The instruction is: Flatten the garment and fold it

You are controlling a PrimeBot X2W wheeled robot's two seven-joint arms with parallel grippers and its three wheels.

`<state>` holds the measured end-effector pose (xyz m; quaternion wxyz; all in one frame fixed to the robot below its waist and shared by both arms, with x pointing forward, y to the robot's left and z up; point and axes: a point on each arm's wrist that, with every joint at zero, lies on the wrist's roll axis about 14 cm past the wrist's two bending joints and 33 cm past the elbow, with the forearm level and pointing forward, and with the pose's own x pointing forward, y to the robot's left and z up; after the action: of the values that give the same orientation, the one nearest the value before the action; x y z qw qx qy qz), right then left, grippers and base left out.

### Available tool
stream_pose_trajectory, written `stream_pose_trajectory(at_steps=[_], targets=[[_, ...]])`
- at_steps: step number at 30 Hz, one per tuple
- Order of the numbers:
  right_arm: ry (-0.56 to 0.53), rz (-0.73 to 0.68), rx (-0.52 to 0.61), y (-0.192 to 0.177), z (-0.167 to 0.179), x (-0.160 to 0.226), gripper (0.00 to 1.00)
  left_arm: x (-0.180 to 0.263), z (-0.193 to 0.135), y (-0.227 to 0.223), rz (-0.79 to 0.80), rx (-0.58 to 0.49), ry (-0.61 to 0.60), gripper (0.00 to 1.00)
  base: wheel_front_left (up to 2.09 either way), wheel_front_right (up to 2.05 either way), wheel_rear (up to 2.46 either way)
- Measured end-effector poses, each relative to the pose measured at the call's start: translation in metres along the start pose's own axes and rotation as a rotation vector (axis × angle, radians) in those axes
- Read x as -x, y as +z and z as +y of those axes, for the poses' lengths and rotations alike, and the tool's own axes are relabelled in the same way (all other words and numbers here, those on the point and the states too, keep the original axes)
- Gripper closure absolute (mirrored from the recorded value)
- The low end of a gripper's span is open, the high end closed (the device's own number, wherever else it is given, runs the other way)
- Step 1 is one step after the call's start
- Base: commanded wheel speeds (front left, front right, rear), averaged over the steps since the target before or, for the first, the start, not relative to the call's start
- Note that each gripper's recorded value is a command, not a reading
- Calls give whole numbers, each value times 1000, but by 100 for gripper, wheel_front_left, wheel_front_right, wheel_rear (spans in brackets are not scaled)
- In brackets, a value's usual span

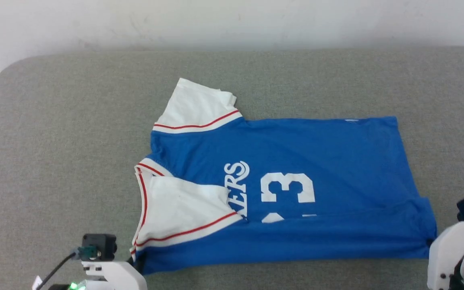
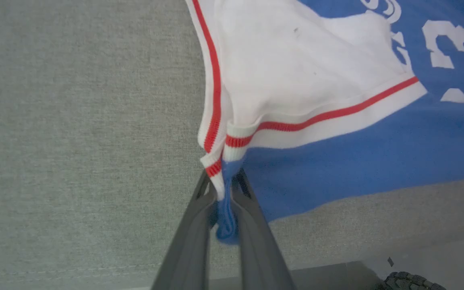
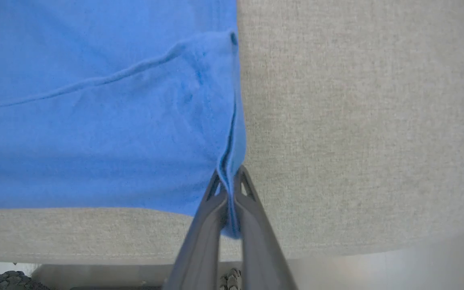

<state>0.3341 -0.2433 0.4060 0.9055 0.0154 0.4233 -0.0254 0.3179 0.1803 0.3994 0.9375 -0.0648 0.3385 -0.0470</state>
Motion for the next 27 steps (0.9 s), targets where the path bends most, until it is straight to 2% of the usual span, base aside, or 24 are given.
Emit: stream_pose_trajectory(at_steps=[6, 7, 8, 12, 16, 22, 27], targets=[[6, 53, -38, -26, 2, -9, 100, -8, -5, -30, 77, 32, -23, 100, 0, 0, 0], [5, 46, -44, -27, 2, -10, 53, -8, -5, -33, 81, 35, -21, 16, 0, 0, 0], [3, 37, -45, -28, 1, -11, 0, -9, -5, -35, 78, 36, -19, 0, 0, 0, 0], [6, -21, -45, -24, 2, -12, 0, -11, -2, -29, 21, 31, -10, 0, 0, 0, 0], [9, -159, -33, 2, 1, -5, 0, -9, -3, 5, -146, 20, -18, 0, 0, 0, 0], [41, -489, 13, 65, 11, 26, 0, 9, -15, 74, -476, 23, -66, 0, 0, 0, 0], [58, -741, 25, 99, 18, 60, 0, 22, -33, 111, -624, -28, -132, 0, 0, 0, 0]])
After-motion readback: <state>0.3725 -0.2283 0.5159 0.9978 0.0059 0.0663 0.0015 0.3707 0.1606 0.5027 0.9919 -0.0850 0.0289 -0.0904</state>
